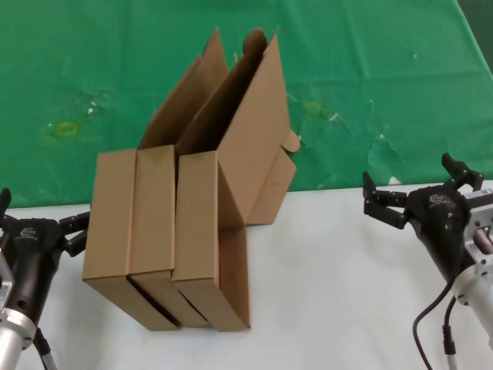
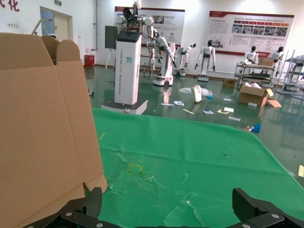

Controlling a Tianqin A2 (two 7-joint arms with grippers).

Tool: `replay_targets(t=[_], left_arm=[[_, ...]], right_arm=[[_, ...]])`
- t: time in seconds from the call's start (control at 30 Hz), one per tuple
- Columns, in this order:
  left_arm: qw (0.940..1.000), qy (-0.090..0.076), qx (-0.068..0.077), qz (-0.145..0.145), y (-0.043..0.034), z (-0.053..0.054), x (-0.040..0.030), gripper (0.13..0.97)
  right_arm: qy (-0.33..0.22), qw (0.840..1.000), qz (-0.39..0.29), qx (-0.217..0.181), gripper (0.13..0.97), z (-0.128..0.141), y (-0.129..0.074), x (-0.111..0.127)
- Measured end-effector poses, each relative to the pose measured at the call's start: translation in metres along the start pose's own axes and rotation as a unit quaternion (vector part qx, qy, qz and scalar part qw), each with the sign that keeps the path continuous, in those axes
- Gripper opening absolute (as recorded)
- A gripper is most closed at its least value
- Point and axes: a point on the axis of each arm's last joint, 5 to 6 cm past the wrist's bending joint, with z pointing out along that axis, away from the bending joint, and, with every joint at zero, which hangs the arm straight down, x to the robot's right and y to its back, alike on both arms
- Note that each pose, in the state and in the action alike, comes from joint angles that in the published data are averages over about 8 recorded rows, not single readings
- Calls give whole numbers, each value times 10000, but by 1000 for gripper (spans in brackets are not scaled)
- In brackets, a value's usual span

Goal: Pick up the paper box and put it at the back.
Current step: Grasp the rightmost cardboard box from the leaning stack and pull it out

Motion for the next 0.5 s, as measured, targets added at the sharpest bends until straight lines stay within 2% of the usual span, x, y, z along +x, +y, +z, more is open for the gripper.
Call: replay_targets(t=[0.5], left_arm=[[10000, 0, 0, 0, 0, 0, 0, 966]], right_arm=[[0, 10000, 0, 0, 966, 0, 0, 0]])
